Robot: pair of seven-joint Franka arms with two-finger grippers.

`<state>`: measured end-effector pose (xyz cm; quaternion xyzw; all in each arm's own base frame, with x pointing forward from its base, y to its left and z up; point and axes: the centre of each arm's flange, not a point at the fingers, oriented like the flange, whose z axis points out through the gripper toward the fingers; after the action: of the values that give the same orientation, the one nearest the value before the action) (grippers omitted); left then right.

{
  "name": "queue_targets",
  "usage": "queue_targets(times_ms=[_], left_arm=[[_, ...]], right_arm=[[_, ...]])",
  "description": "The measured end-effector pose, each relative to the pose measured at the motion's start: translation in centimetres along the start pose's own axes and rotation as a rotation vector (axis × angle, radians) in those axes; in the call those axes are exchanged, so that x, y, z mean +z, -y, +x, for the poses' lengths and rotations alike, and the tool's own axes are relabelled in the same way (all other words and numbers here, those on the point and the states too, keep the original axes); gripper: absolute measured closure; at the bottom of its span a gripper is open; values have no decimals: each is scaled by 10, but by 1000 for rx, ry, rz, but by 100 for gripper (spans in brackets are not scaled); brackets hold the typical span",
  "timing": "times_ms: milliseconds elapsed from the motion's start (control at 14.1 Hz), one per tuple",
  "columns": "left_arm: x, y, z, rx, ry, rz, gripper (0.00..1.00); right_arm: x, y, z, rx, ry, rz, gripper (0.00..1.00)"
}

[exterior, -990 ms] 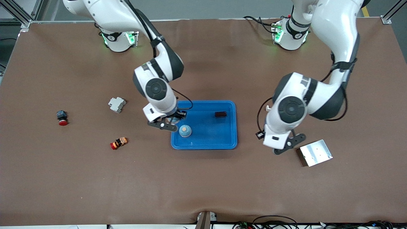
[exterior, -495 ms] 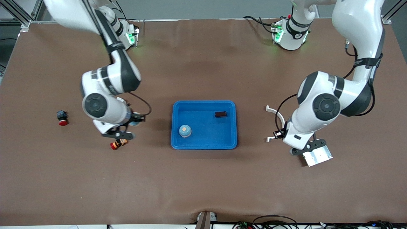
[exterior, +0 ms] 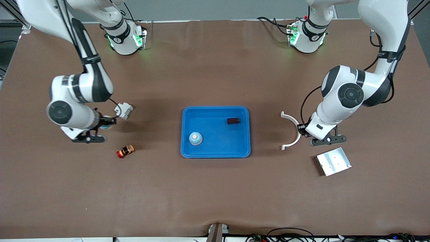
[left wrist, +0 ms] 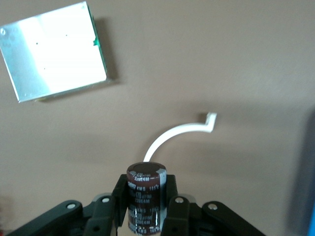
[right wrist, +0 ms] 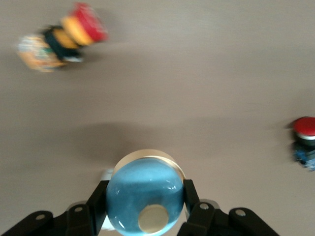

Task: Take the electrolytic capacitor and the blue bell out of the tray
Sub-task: 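Set the bell near the red button while the left gripper sets the capacitor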

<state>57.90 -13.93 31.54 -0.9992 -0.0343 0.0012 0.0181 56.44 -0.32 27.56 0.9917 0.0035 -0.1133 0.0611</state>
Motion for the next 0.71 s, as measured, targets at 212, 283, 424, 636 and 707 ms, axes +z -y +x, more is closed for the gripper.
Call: queue_targets(times_ms=[212,283,424,636,707], left_arm=[[22,17,-13,46,27,6,67],[30,22,-16,52,22,-1,67],[44,30,-23,68,3,-17,67],[65,42,-32,92,-34,-45,67],[73,47,-35,107,-40,-53,67]], right_arm=[[40,-93,-19,-44,-52,5,35],[49,-115,-27,-51,-53,4,35],[57,-132,-34,-49,-43,6,35],[62,-125,-35,-43,-36,24,35],[66,-121,-35,-39,-29,33,35]])
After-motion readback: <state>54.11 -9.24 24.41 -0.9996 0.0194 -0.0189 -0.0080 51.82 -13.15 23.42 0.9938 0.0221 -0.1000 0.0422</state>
